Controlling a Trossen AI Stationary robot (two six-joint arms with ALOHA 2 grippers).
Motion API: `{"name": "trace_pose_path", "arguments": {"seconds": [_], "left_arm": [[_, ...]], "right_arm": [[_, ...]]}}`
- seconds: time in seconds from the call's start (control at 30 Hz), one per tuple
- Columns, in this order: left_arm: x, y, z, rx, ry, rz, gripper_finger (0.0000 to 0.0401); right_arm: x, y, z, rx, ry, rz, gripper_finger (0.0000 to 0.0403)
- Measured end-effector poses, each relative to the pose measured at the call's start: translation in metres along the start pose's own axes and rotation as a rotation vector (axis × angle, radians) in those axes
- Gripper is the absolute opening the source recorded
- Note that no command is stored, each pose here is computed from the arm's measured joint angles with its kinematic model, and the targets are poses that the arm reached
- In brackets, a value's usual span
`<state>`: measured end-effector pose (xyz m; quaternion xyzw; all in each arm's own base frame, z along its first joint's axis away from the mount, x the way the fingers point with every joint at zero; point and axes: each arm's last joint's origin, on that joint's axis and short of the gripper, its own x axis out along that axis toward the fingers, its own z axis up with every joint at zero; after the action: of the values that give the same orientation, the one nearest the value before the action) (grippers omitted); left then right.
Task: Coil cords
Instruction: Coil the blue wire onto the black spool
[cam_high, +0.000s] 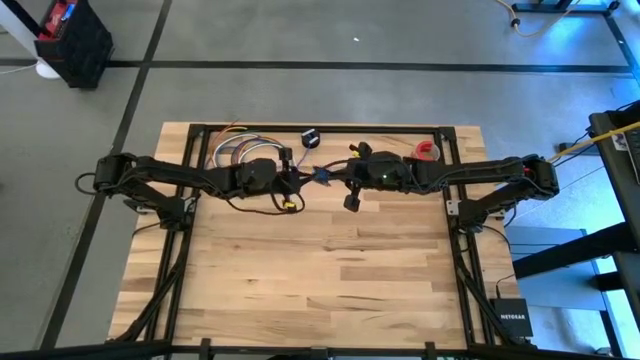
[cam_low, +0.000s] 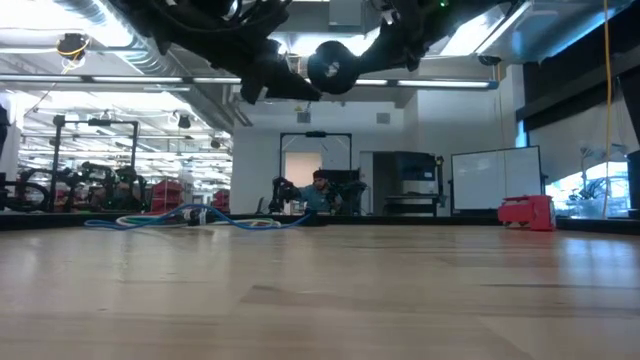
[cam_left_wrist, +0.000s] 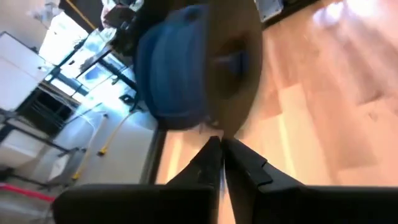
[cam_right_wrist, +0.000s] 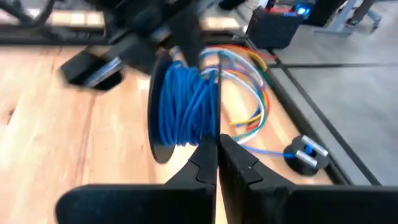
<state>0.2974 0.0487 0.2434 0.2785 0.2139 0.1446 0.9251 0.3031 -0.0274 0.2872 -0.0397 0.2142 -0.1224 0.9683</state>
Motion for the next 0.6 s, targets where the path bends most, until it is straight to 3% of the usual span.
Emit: {"name": "trace_pose_path", "arguments": {"seconds": [0.33,0.6], "left_arm": [[0.0,-0.001,0.0,0.099,0.008,-0.003,0.012],[-0.002,-0.009,-0.01,0.086,0.145,-0.024,0.0134]], "right_arm": [[0.001,0.0,-0.004,-0.007,0.036,0.001,0.0005],[-0.001,-0.002,-0.019,-0.046,0.188,-0.096,0.0005]]}}
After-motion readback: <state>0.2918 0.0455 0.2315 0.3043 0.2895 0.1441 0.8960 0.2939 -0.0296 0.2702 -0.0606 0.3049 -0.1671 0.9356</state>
